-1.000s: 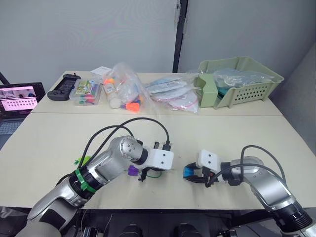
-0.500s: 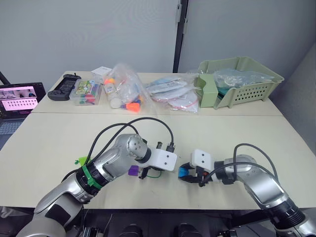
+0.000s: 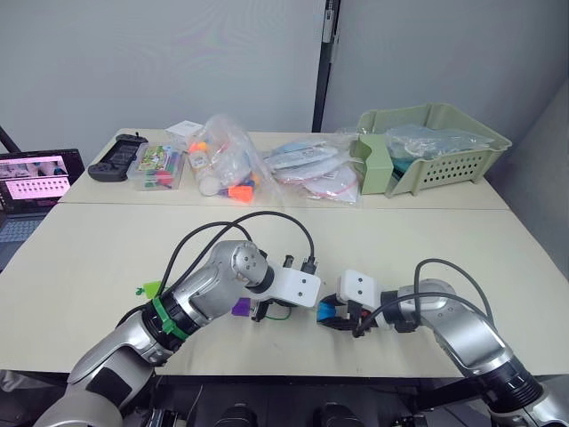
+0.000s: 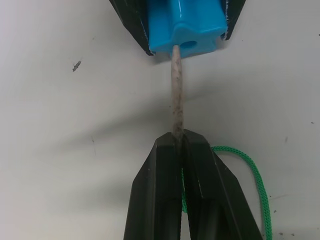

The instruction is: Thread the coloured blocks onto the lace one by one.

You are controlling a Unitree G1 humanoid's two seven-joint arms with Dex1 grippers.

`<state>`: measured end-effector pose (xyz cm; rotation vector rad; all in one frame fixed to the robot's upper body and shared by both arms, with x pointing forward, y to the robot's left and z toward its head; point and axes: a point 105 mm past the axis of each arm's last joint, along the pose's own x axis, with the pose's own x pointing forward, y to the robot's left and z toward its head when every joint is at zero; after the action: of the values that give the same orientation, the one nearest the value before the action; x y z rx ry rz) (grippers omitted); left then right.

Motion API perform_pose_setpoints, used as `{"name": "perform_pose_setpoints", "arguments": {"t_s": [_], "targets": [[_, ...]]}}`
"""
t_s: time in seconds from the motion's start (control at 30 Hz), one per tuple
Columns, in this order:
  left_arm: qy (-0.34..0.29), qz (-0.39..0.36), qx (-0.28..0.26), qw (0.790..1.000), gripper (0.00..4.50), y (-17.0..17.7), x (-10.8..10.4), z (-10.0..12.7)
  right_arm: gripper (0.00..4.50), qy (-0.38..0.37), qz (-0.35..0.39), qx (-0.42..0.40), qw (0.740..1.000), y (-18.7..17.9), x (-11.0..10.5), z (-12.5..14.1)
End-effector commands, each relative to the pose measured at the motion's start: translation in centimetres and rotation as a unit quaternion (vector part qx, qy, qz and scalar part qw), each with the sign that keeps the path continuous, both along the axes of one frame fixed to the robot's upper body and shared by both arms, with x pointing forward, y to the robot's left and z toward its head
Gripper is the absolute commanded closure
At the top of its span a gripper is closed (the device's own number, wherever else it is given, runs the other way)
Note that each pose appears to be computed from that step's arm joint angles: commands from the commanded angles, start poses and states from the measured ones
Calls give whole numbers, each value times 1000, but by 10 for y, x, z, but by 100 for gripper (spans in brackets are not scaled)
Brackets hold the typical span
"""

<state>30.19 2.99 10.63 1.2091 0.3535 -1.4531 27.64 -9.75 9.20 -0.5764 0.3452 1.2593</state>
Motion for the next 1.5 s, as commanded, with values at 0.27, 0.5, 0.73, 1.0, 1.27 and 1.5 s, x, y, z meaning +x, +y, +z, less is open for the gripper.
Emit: {"name": "perform_pose_setpoints", "arguments": {"t_s": [0.27,0.5,0.73,1.0,1.27,1.5], "targets": [[32,6,-81,996,450,-21,-7,13,314,-7,10,9,1000,10,-4,3],[63,26,-98,993,450,-12,-8,17,314,-6,8,11,1000,10,-4,3],[73,49,-91,992,450,1,-8,16,314,-4,6,9,1000,8,-5,2],[96,69,-62,991,450,21,-13,8,314,-9,-1,2,1000,-1,-4,6],[81,67,-30,994,450,29,-12,-1,314,-13,-2,-9,1000,-10,-6,8],[67,55,-25,996,450,20,-10,-6,314,-19,-14,-9,1000,-14,-4,11]]}}
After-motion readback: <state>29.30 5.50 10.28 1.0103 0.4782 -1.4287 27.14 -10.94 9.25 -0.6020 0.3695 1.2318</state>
